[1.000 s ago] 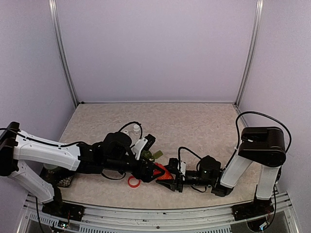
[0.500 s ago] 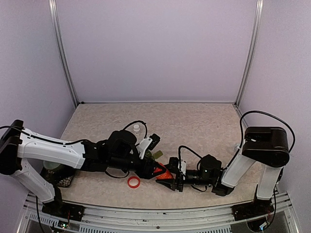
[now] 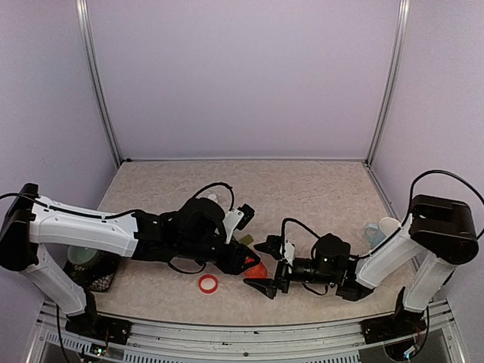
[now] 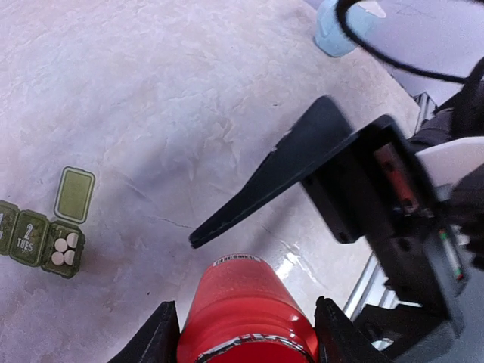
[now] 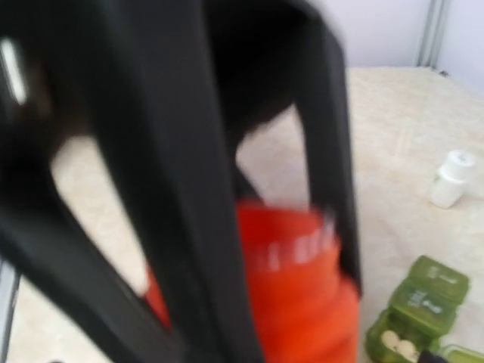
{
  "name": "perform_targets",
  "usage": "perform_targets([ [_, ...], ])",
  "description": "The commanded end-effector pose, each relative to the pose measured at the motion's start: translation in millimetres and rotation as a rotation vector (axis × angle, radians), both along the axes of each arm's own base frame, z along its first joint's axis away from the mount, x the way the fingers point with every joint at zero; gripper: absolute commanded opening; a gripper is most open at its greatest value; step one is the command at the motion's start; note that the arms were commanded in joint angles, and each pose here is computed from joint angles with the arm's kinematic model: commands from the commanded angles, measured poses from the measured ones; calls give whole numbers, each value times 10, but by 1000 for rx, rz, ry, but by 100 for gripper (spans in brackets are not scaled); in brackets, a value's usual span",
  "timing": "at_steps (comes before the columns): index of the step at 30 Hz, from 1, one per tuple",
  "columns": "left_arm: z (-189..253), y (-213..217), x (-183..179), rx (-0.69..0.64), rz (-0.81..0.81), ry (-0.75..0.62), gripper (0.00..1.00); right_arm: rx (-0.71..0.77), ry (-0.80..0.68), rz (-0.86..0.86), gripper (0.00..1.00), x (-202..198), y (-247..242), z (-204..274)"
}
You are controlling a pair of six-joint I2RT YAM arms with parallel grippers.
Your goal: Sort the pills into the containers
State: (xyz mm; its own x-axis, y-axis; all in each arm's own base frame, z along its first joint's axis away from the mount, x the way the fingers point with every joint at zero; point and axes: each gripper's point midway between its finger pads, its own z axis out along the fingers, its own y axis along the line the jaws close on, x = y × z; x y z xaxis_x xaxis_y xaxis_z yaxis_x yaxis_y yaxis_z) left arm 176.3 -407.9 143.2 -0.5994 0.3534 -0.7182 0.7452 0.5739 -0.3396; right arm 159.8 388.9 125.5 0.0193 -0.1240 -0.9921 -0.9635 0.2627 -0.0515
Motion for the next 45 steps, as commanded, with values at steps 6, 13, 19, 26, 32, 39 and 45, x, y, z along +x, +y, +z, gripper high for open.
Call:
perform_targets([
  [6, -463, -82, 60, 279, 32, -68, 42, -252, 149, -90, 100, -107, -355, -165],
  [13, -521, -188, 15, 322, 14, -105, 61, -225, 178, -150, 100, -173, -663, 103],
  [19, -272, -232, 38, 259, 37, -141, 99, -186, 193, -185, 100, -210, -856, 338],
  [26, 352, 66, 54, 155, 153, -170, 99, -153, 250, -310, 100, -114, -1087, 545],
  [32, -61, 626, -143, 277, 176, -54, 99, -72, 305, -339, 100, -111, -1153, 819],
  [39, -777, 929, -258, 438, 143, 56, 99, -44, 302, -314, 100, -146, -1145, 1003],
  [45, -996, 992, -198, 550, 140, 37, 99, -70, 292, -300, 100, -138, -1075, 1032],
])
